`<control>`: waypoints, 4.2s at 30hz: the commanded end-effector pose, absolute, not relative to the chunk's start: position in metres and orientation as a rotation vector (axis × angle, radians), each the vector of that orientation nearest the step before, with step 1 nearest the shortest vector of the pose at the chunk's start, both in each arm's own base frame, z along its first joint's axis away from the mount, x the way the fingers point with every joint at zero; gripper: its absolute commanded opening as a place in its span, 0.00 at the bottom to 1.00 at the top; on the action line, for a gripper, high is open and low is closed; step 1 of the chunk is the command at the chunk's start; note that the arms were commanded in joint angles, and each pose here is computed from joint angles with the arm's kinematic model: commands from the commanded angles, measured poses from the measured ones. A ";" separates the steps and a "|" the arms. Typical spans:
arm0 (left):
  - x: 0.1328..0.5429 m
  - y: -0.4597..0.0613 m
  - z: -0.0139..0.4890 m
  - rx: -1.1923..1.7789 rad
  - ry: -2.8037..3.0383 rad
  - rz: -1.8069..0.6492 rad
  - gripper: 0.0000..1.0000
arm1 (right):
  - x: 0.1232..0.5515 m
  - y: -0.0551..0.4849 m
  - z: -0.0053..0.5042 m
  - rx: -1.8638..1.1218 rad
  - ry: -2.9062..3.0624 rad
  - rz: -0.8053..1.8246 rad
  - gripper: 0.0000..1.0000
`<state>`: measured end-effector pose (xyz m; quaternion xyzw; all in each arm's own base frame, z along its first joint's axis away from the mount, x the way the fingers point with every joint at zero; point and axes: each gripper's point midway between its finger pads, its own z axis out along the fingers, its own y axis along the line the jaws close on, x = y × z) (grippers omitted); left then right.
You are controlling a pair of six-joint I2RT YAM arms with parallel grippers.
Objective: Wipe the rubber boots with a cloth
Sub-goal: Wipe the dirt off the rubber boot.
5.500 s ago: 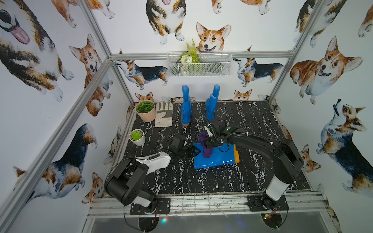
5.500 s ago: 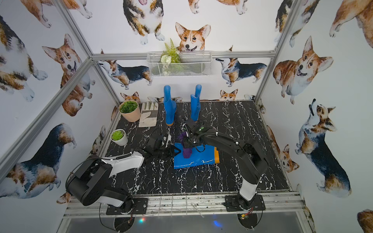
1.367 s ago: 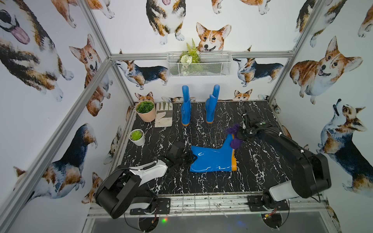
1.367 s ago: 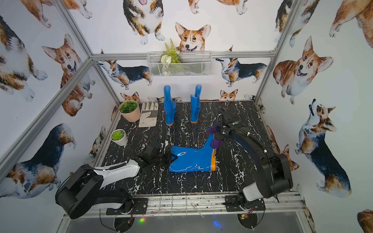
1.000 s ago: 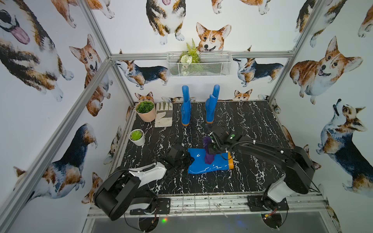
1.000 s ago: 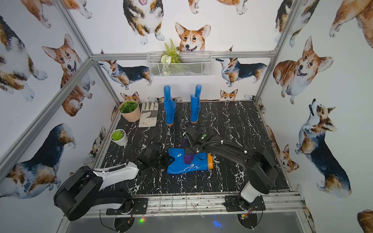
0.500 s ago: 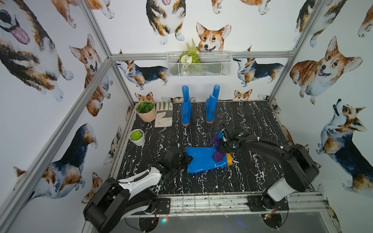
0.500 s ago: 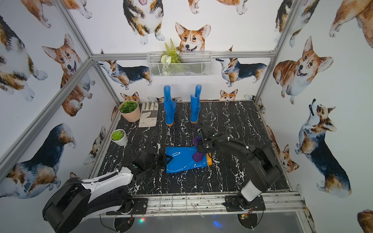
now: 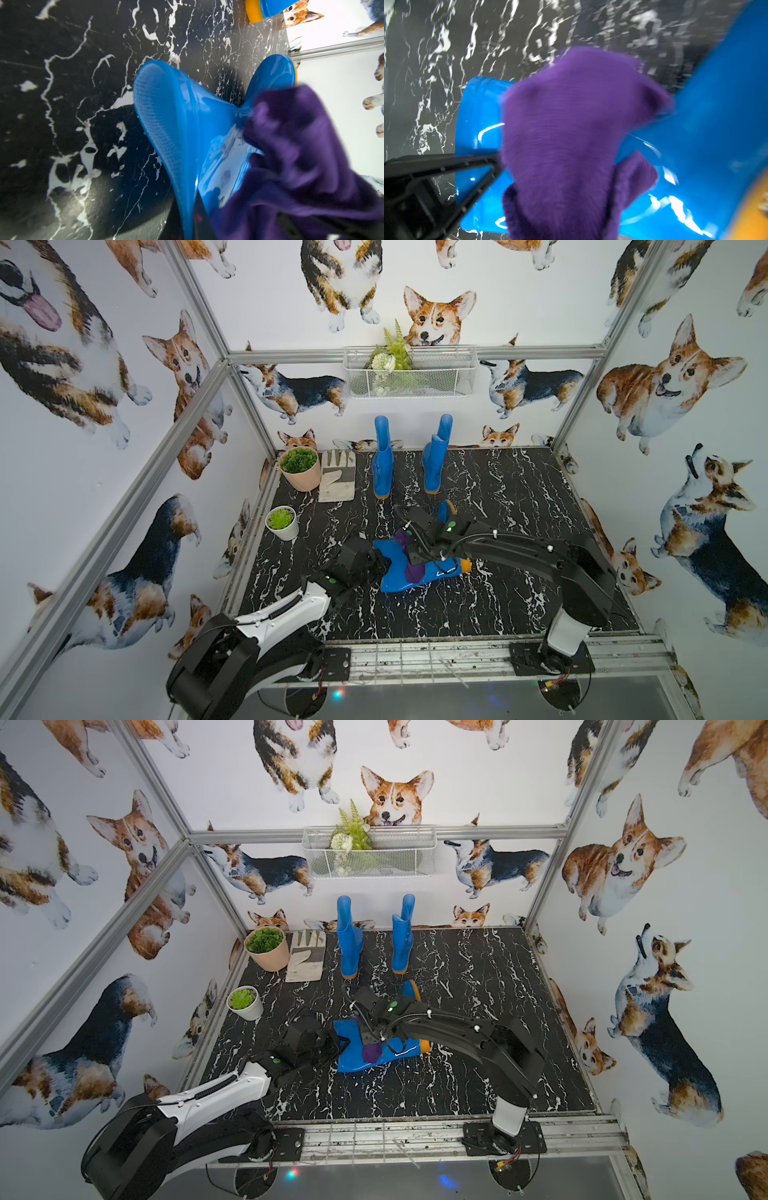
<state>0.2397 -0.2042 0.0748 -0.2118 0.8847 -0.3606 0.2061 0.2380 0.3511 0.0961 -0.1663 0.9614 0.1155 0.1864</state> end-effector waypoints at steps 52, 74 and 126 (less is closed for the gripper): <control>0.287 -0.266 0.216 -0.672 2.512 -1.139 0.00 | 0.197 0.288 0.226 -0.321 1.960 0.647 0.00; 0.286 -0.285 0.244 -0.684 2.484 -1.397 0.00 | 0.228 0.166 0.080 0.144 2.334 0.292 0.00; 0.260 -0.277 0.196 -0.263 2.692 -1.422 0.00 | 0.205 0.155 0.102 0.171 2.595 0.337 0.00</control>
